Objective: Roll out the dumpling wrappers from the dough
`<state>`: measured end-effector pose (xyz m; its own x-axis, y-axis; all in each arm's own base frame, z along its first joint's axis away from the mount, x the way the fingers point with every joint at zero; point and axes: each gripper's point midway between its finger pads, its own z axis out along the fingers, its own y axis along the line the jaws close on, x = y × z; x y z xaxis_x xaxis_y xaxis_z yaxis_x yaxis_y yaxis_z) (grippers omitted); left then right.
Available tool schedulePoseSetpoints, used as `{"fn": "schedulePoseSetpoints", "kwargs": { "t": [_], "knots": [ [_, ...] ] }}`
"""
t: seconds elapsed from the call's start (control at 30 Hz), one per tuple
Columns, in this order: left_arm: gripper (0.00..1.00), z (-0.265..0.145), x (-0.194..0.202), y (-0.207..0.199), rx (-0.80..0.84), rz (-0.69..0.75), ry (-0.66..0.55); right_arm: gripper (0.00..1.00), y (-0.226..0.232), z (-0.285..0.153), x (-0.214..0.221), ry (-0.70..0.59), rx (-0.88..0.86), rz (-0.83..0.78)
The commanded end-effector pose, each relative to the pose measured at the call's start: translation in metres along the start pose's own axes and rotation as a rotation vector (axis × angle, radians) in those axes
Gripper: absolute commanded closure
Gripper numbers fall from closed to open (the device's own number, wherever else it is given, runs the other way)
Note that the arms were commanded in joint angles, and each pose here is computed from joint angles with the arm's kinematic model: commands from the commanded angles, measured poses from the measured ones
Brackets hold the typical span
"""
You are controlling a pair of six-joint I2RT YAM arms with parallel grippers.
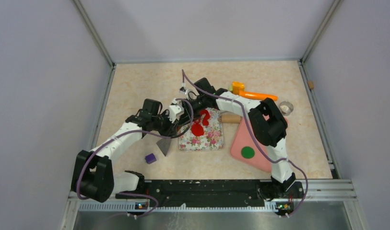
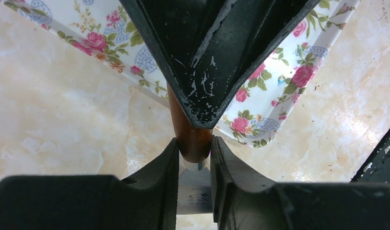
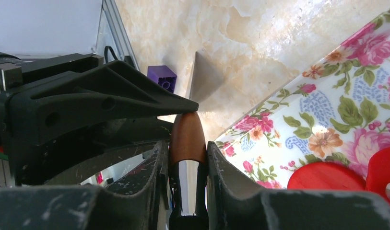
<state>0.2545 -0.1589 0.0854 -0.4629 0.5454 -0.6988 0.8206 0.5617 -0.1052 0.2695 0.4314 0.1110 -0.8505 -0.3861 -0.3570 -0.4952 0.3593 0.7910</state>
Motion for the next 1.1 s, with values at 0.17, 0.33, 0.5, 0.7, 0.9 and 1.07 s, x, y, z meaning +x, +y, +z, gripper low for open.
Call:
{"fn": "schedulePoseSetpoints", "kwargs": {
  "t": [0.17, 0.33, 0.5, 0.7, 0.9, 1.07],
  "knots": [
    [0.56, -0.068, -0.059, -0.022, -0.021, 0.002, -0.161, 1.0, 0.06, -0.065, -0.057, -0.192, -0.1, -0.224],
    [0.51, -0.112, -0.1, -0.021, -0.163, -0.03, -0.375, 1.0, 0.076, -0.133, -0.07, -0.298, -0.104, -0.262],
    [0.47, -0.101, -0.103, -0.001, -0.227, -0.209, -0.382, 1.0, 0.066, -0.195, -0.057, -0.389, -0.032, -0.232],
    [0.51, -0.039, -0.071, 0.039, -0.298, -0.575, -0.207, 1.0, 0.023, -0.275, -0.026, -0.54, 0.184, -0.104],
    [0.54, 0.008, -0.063, 0.073, -0.359, -0.814, -0.116, 1.0, 0.005, -0.329, 0.012, -0.638, 0.316, -0.037],
    [0.54, 0.039, -0.062, 0.085, -0.332, -0.882, -0.068, 1.0, 0.021, -0.32, 0.049, -0.61, 0.294, -0.064]
  ]
}}
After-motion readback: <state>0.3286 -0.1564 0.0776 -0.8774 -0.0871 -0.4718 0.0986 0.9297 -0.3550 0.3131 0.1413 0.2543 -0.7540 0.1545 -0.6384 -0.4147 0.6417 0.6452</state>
